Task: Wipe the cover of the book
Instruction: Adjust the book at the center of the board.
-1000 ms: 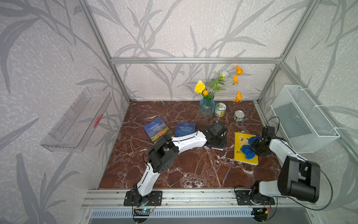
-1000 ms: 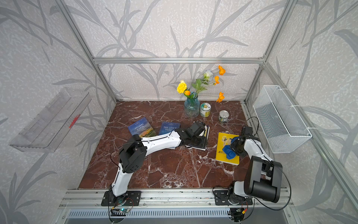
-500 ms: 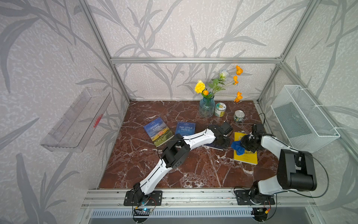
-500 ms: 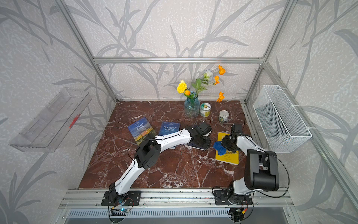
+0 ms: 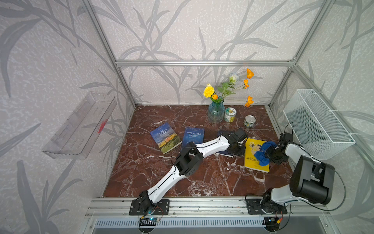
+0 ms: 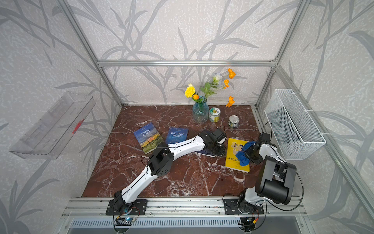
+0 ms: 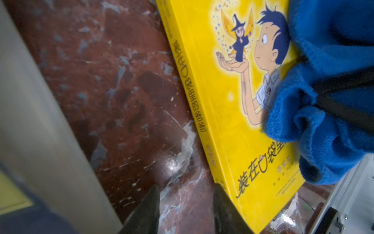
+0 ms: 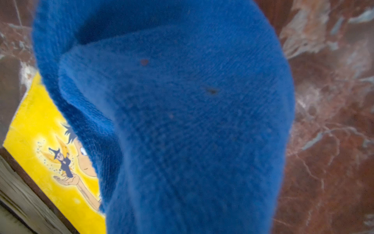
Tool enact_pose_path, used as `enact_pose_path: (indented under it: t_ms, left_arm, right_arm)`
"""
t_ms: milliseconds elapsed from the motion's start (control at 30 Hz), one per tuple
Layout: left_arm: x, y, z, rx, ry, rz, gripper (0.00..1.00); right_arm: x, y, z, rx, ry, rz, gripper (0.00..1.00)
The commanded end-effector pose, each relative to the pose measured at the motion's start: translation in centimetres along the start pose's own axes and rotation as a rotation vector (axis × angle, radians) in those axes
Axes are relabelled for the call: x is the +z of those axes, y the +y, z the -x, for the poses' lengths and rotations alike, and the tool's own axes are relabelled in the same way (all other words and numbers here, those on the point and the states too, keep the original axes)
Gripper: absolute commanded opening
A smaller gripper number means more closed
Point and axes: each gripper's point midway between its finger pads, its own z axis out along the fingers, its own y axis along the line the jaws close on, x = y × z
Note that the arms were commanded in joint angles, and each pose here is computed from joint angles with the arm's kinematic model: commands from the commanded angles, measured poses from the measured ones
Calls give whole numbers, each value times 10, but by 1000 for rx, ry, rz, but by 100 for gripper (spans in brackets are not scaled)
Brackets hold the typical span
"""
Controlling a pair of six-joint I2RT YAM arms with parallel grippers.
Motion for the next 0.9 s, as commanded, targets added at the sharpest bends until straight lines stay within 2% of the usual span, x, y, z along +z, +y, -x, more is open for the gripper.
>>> enact_pose_path:
  t_ms: [0,200,367,533,733,867]
  left_arm:
    - [16,10,-26,-16,89,41,43]
    - [9,24,-33,24,110,116,43]
    - [-4,44,-45,68,130,207,39]
    - [-12,67,-62,95,138,288,26]
    - [-9,78,-71,88,145,309,24]
    - [-13,72,-68,80,131,280,25]
  right_arm:
    - [20,0,-22,-26,97,9,19]
    - [33,27,-53,-126,142,18,18]
    - [33,36,-73,-186,154,6,18]
    - [3,37,-72,-229,103,14,18]
    - [-52,54,-73,-331,-23,56,18]
    - [-64,69,-81,-384,-65,98,18]
